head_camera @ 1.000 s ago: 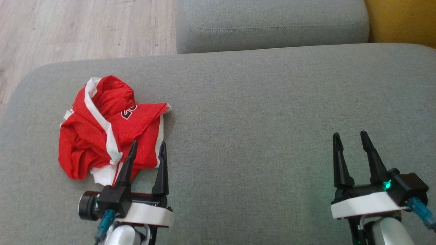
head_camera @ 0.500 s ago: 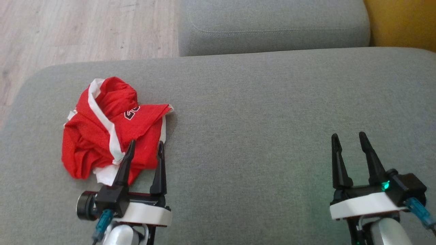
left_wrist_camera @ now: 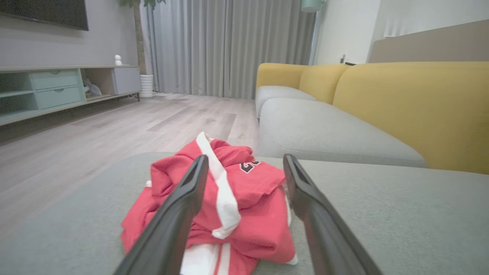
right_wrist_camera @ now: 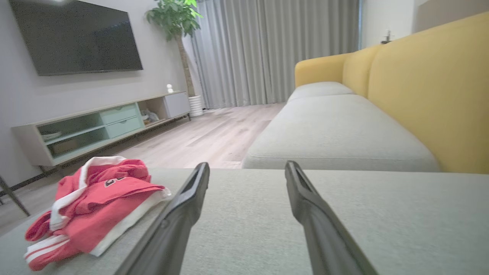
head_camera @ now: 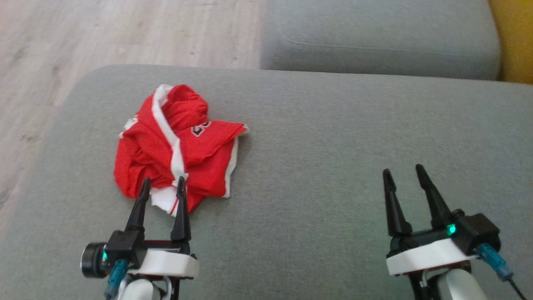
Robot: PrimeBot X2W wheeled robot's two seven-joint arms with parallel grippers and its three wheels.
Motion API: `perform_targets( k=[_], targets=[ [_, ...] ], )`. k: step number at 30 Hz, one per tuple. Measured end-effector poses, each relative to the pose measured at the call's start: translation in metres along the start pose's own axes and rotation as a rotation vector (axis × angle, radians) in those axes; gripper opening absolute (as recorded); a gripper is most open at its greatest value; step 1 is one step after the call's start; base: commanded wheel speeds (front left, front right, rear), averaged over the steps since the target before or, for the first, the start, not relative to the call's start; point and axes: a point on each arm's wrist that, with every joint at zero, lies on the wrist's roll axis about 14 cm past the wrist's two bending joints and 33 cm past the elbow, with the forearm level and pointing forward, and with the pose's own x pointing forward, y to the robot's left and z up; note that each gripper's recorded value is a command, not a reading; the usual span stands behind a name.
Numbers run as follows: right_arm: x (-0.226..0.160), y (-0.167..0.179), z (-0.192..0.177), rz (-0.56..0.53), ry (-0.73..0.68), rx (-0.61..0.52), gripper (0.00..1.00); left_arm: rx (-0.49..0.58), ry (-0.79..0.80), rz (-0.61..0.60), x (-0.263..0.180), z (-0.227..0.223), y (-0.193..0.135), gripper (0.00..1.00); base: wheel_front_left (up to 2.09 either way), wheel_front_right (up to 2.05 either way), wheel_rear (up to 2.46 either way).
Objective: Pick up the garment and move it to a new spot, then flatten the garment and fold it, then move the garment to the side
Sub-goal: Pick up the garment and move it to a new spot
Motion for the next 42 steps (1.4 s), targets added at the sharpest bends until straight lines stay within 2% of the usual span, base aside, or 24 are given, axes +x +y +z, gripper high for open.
perform_targets(
  k=[13,26,32,37,39,40,41,42],
  targets=[
    [0.011,0.066,-0.013,0.203,0.039,0.024,1.0,0.009,-0.011,0.181,-0.039,0.003,0.054,1.0,0.0,0.0,0.0],
    [0.018,0.094,-0.021,0.29,0.066,0.063,1.0,0.022,-0.016,0.273,-0.06,0.005,0.08,1.0,0.0,0.0,0.0],
    [0.02,0.085,-0.029,0.264,0.087,0.079,1.0,0.077,0.051,0.176,-0.045,-0.01,0.07,1.0,0.0,0.0,0.0],
    [0.029,0.065,-0.033,0.206,0.088,0.088,1.0,0.209,0.057,0.032,0.018,0.019,0.062,1.0,0.0,0.0,0.0],
    [0.032,0.057,-0.035,0.186,0.089,0.086,1.0,0.224,0.063,-0.013,0.048,0.034,0.054,1.0,0.0,0.0,0.0],
    [0.032,0.057,-0.035,0.186,0.089,0.086,1.0,0.224,0.063,-0.013,0.048,0.034,0.054,1.0,0.0,0.0,0.0],
    [0.034,0.05,-0.038,0.167,0.092,0.088,1.0,0.233,0.117,-0.058,0.071,0.035,0.046,1.0,0.0,0.0,0.0],
    [0.034,0.05,-0.038,0.167,0.092,0.088,1.0,0.233,0.117,-0.058,0.071,0.035,0.046,1.0,0.0,0.0,0.0]
  ],
)
